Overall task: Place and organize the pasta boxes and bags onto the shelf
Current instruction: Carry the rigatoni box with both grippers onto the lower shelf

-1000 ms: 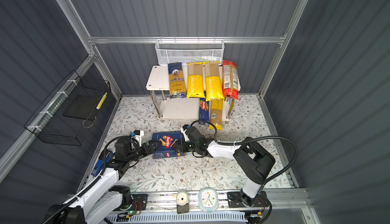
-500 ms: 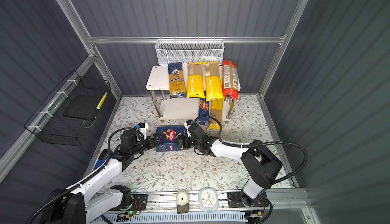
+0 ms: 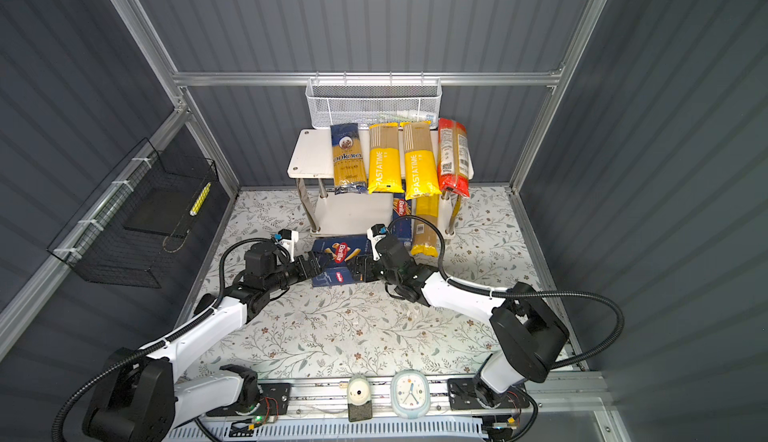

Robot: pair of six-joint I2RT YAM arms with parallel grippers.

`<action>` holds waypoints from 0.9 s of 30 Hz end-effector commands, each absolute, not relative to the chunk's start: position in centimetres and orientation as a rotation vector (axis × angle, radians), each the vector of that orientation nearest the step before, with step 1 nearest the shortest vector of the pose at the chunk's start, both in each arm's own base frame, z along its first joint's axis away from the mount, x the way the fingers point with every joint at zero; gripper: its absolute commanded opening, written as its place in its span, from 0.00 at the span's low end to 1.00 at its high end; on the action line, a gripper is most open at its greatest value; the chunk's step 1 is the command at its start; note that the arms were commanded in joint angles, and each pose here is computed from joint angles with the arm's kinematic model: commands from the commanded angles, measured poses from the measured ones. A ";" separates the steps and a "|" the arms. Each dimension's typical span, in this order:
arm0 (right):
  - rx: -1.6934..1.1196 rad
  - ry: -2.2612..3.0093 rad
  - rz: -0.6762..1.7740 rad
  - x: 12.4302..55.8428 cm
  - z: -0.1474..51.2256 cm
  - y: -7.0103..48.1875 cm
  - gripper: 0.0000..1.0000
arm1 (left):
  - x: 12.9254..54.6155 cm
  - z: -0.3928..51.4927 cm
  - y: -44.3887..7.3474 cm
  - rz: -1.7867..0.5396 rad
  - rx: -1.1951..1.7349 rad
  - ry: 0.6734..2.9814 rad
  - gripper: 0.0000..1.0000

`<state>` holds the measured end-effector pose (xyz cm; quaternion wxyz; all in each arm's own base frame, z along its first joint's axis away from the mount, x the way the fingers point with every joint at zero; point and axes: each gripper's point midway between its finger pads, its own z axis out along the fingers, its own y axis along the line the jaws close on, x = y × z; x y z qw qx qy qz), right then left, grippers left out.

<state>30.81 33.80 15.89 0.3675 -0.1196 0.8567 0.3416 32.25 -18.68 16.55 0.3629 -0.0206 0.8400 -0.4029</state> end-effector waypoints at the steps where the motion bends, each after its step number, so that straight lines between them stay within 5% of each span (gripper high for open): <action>1: -0.473 1.938 1.107 29.6 23.1 38.5 0.88 | 31.2 25.6 -23.9 -1.287 0.272 1.879 0.99; 27: -0.401 1.844 1.011 36.2 25.6 37.5 0.88 | 35.9 25.5 -24.7 -1.123 0.320 1.878 0.99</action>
